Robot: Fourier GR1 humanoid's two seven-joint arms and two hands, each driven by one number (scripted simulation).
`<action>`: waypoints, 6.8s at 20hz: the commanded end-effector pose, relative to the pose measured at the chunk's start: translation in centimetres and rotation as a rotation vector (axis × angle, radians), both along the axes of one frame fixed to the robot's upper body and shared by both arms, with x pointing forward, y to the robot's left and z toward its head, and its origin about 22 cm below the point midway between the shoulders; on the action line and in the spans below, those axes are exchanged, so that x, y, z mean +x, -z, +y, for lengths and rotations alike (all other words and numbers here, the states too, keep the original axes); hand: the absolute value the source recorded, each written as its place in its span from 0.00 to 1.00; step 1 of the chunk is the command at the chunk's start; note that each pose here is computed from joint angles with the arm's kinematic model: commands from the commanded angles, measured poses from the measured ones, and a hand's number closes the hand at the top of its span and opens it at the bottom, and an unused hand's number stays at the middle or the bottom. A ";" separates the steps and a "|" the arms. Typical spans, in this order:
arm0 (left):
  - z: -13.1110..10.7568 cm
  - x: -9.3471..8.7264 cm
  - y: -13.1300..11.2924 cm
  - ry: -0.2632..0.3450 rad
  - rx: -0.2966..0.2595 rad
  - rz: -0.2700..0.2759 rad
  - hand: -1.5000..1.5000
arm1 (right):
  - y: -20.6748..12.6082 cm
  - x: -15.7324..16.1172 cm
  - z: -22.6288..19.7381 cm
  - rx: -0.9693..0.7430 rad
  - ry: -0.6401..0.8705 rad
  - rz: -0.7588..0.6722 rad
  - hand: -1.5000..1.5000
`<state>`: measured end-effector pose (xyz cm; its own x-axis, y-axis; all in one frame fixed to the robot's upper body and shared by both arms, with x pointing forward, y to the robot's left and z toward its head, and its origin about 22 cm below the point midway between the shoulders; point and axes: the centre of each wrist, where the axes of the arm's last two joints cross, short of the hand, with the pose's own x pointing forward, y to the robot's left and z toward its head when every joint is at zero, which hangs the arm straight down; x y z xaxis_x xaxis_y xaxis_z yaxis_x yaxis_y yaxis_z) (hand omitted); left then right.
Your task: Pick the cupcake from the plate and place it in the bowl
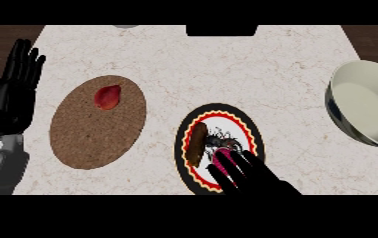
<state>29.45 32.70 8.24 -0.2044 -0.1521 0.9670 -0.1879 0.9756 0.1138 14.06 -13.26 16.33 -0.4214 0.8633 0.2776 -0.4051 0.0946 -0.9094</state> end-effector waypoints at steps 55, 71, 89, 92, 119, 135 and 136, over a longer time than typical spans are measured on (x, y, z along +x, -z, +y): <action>2.3 0.8 0.7 0.008 0.004 0.005 0.50 | 15.0 9.9 -0.4 -0.100 0.080 0.152 0.00; 2.0 -0.5 0.0 -0.065 -0.008 0.014 0.50 | 16.0 9.5 -17.7 -0.189 0.328 -0.013 1.00; 2.5 -1.6 0.3 -0.076 -0.022 0.014 0.50 | -2.2 -1.0 -48.6 -0.057 0.781 -0.328 1.00; 2.1 -1.3 0.4 -0.067 -0.009 -0.002 0.50 | -4.3 -3.2 -50.4 0.001 0.738 -0.417 1.00; -0.3 0.2 -0.4 0.044 0.008 -0.005 0.50 | -11.3 5.3 -47.6 0.364 0.546 -0.245 1.00; -1.3 0.2 0.0 0.011 -0.004 -0.003 0.50 | 2.6 15.6 -38.8 0.243 0.677 -0.138 1.00; 0.2 1.8 -0.6 0.022 0.000 0.001 0.50 | 4.8 14.3 -39.8 0.228 0.706 -0.131 1.00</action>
<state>30.25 32.47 8.24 -0.2101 -0.1467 0.9666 -0.1686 0.9793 0.1120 28.13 -53.56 15.36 0.0821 0.8735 0.4799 -0.0691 0.4854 -0.8716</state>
